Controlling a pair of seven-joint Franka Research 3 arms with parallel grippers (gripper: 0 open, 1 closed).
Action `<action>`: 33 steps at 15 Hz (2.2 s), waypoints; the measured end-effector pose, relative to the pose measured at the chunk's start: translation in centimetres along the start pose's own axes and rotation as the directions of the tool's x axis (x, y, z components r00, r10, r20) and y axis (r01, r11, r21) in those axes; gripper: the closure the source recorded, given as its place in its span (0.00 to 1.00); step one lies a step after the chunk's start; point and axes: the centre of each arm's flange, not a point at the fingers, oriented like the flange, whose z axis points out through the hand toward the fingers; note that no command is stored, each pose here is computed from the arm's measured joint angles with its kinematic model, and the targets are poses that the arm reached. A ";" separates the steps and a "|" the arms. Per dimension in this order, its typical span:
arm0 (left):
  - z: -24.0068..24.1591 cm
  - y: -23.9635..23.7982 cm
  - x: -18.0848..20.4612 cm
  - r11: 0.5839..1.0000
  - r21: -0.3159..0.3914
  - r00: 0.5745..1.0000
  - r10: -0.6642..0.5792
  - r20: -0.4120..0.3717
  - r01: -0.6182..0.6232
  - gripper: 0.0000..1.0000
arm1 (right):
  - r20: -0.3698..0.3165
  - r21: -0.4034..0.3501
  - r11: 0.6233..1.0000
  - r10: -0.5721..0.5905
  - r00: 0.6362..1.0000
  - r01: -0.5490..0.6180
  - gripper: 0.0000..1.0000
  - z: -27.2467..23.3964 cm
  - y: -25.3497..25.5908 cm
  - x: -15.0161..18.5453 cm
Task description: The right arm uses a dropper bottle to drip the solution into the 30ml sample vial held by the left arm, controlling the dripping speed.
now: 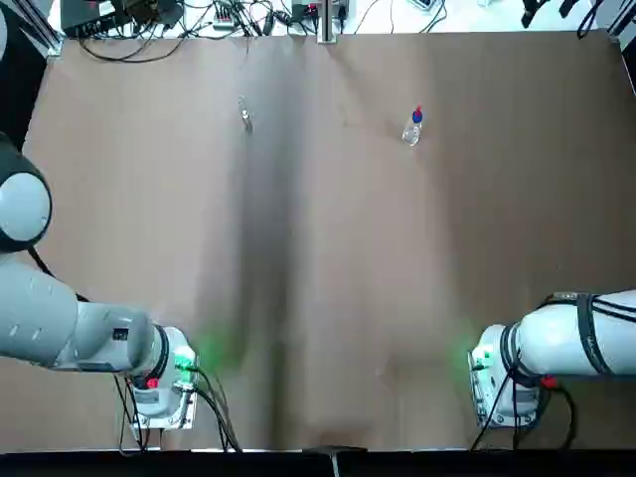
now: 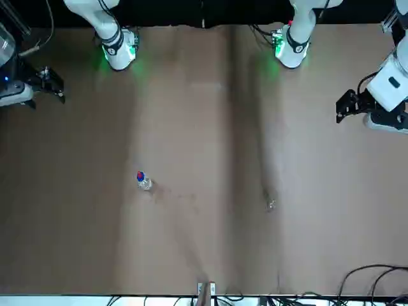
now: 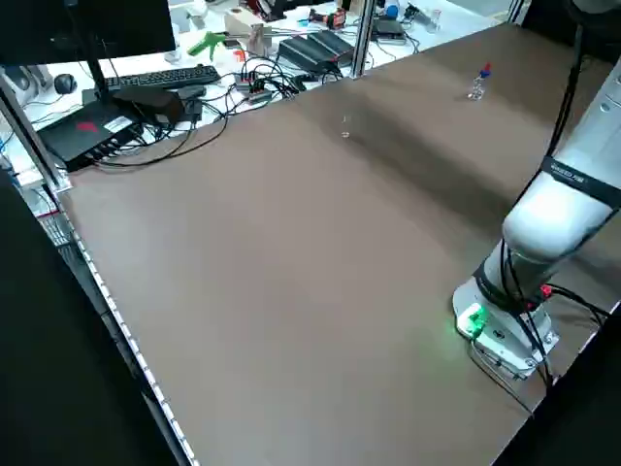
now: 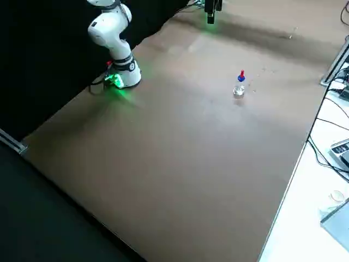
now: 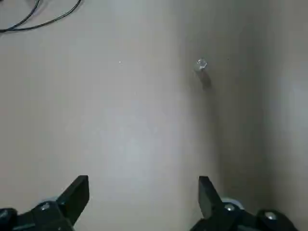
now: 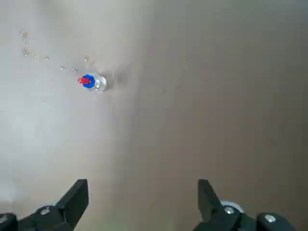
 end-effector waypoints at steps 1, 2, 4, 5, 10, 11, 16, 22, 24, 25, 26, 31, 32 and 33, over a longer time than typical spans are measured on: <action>0.0 0.0 0.0 1.000 0.000 1.000 0.000 0.000 0.000 0.00 | 0.002 0.000 1.000 0.003 1.000 -0.003 0.00 0.0 0.1 0.0; 0.0 -0.1 0.0 1.000 0.000 1.000 -0.002 0.001 0.002 0.00 | 0.003 0.001 1.000 0.004 1.000 -0.004 0.00 0.0 0.2 -0.1; 0.1 -0.8 -0.1 1.000 0.000 1.000 -0.015 0.006 0.015 0.00 | 0.004 0.001 1.000 0.005 1.000 -0.005 0.00 0.0 0.2 -0.1; 0.1 -1.2 -0.2 1.000 0.000 1.000 -0.022 0.008 0.022 0.00 | 0.004 0.001 1.000 0.007 1.000 -0.007 0.00 0.0 0.3 -0.1; 1.4 -2.4 0.0 0.999 -0.011 0.999 -0.040 0.034 0.040 0.00 | 0.008 0.003 1.000 0.019 1.000 -0.019 0.00 0.1 1.0 -0.2; 2.2 -2.4 0.3 0.999 -0.013 0.998 -0.034 0.047 0.035 0.00 | 0.008 0.003 1.000 0.018 1.000 -0.018 0.00 0.1 1.0 -0.2; 7.4 -2.6 2.6 0.983 -0.047 0.978 0.184 0.100 -0.180 0.00 | 0.032 0.018 1.000 0.019 0.999 -0.020 0.00 2.2 0.9 0.9; 15.5 -2.6 6.6 0.907 -0.086 0.904 0.419 0.088 -0.412 0.00 | 0.161 0.054 0.998 0.017 0.987 -0.026 0.00 14.4 0.8 6.5; 17.3 -2.7 7.6 0.865 -0.083 0.864 0.500 0.057 -0.495 0.00 | 0.193 0.076 0.997 0.018 0.981 -0.033 0.00 17.9 -0.5 7.8; 18.0 -2.9 8.1 0.847 -0.083 0.848 0.529 0.038 -0.525 0.00 | 0.206 0.100 0.993 0.042 0.978 -0.064 0.01 19.1 -1.3 8.3; 19.5 -3.7 8.9 0.804 -0.103 0.809 0.588 -0.017 -0.586 0.00 | 0.231 0.124 0.985 0.087 0.969 -0.117 0.04 20.6 -3.0 8.9; 25.6 -6.2 10.4 0.601 -0.173 0.625 0.746 -0.231 -0.781 0.00 | 0.199 0.105 0.980 0.145 0.969 -0.168 0.15 24.3 -9.1 12.1; 26.7 -6.2 10.7 0.565 -0.166 0.588 0.764 -0.266 -0.808 0.00 | 0.180 0.103 0.980 0.152 0.972 -0.172 0.15 25.1 -10.3 12.7; 27.8 -5.9 11.0 0.533 -0.166 0.557 0.774 -0.300 -0.830 0.00 | 0.167 0.101 0.978 0.163 0.972 -0.181 0.17 25.7 -11.2 13.1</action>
